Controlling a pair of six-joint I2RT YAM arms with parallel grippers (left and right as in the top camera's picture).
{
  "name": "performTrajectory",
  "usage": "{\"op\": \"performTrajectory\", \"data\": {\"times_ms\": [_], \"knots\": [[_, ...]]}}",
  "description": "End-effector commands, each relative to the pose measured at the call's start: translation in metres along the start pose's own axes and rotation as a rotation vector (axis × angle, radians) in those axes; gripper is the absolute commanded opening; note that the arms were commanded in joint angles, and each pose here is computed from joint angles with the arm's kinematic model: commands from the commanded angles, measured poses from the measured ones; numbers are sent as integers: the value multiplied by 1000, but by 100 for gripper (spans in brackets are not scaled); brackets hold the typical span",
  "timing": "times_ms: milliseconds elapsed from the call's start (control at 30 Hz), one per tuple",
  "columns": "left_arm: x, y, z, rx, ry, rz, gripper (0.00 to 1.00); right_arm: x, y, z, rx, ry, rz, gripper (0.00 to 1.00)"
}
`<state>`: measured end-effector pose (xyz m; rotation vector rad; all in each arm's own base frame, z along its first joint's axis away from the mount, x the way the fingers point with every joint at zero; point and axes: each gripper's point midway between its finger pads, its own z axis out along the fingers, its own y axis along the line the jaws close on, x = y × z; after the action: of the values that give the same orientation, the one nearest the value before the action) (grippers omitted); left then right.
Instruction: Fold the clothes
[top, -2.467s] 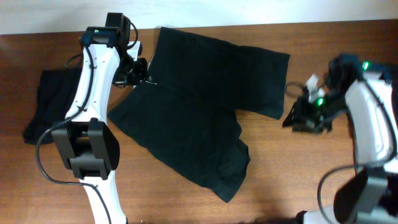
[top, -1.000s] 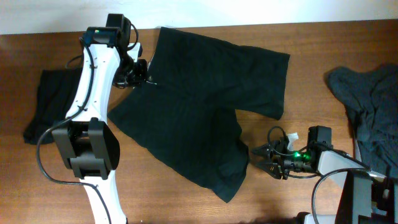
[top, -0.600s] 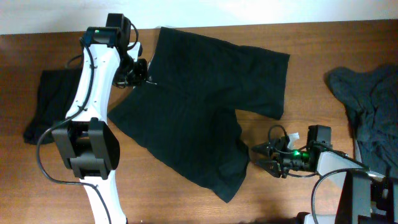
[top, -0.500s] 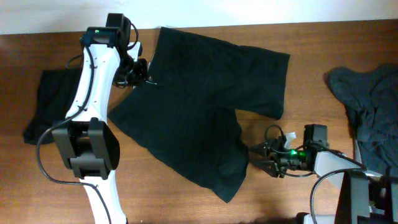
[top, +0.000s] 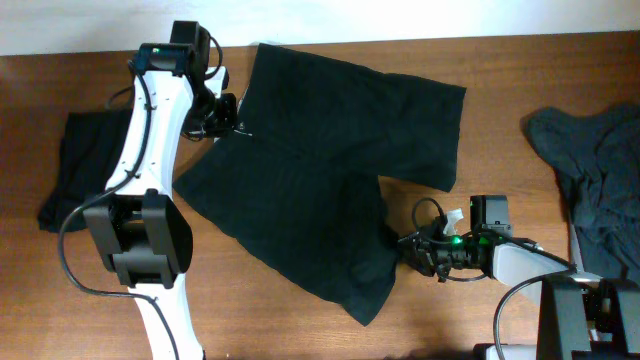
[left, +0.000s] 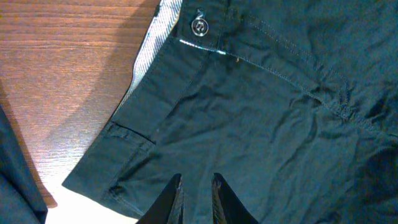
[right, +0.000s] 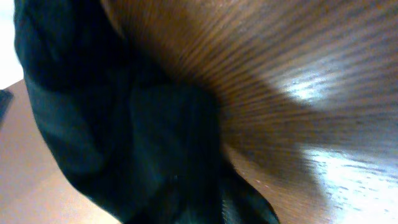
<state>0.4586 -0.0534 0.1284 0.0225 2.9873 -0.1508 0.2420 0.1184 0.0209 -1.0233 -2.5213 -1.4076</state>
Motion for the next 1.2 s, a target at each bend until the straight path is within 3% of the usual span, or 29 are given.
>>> {"op": "performTrajectory", "data": {"times_ms": [0, 400, 733, 1167], "knots": [[-1, 0, -1, -7, -7, -3, 16, -3, 0, 1, 7, -16, -13, 4], [-2, 0, -1, -7, -11, -3, 17, -8, 36, -7, 71, -38, -251, 4], [-2, 0, -1, -7, -10, -3, 17, 30, 83, 1, 382, -68, -514, 4], [-3, 0, -1, -7, -13, -3, 17, 78, 79, 48, 479, 8, -711, 4]]}}
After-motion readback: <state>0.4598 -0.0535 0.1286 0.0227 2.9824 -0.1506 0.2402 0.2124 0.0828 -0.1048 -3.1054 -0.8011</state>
